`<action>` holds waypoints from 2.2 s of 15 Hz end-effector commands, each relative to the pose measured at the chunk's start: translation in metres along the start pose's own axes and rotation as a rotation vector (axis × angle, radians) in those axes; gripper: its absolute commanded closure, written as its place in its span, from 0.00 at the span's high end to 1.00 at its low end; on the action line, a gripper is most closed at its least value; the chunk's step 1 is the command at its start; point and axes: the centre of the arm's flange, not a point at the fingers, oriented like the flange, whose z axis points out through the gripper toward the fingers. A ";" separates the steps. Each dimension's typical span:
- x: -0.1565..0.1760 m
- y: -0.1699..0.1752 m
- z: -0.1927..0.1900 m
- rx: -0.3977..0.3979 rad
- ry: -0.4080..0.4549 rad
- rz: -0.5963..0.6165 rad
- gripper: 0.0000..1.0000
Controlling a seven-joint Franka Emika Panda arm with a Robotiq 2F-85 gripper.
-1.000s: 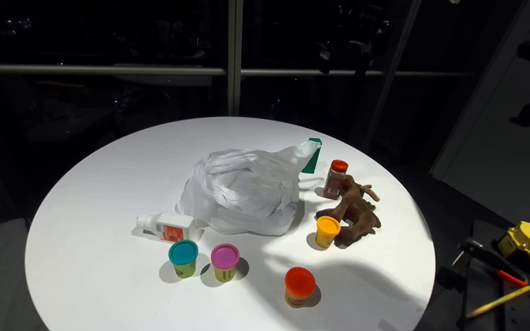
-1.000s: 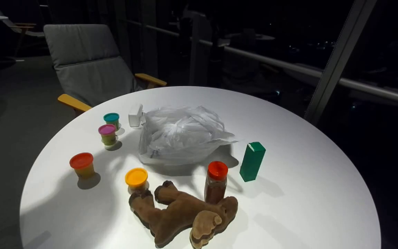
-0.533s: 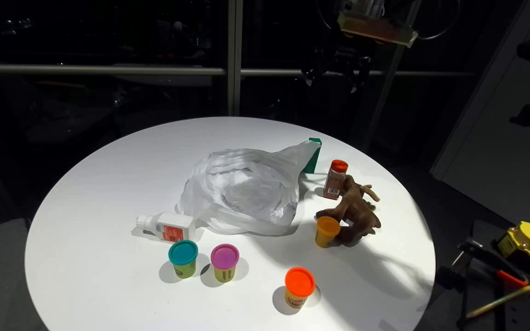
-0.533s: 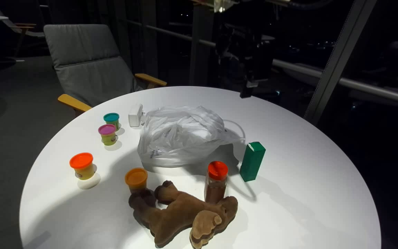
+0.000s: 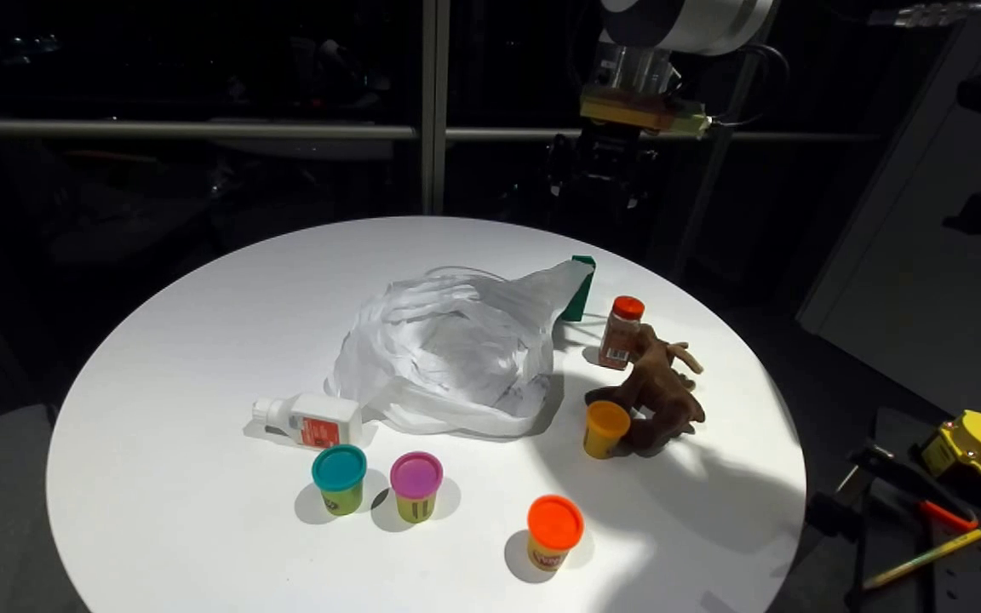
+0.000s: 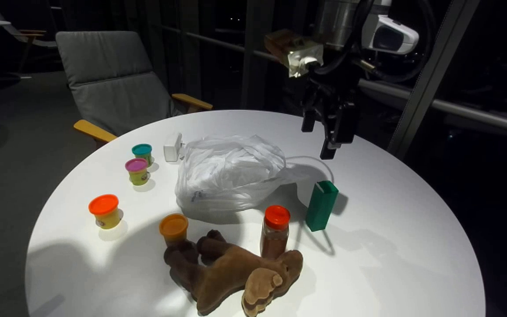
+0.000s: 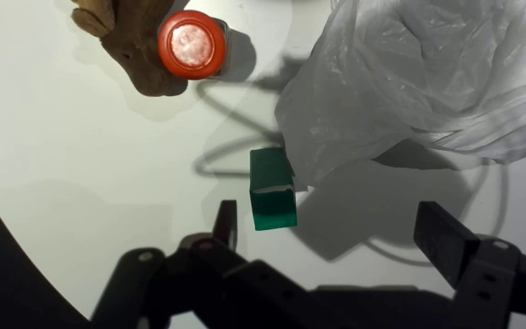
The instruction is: Put the things on the table into the plastic bag
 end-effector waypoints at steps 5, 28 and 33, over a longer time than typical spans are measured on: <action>0.051 -0.002 0.042 -0.016 0.002 0.151 1.00; 0.058 0.013 0.093 -0.038 -0.075 0.167 0.72; 0.058 0.013 0.091 -0.026 -0.085 0.167 0.39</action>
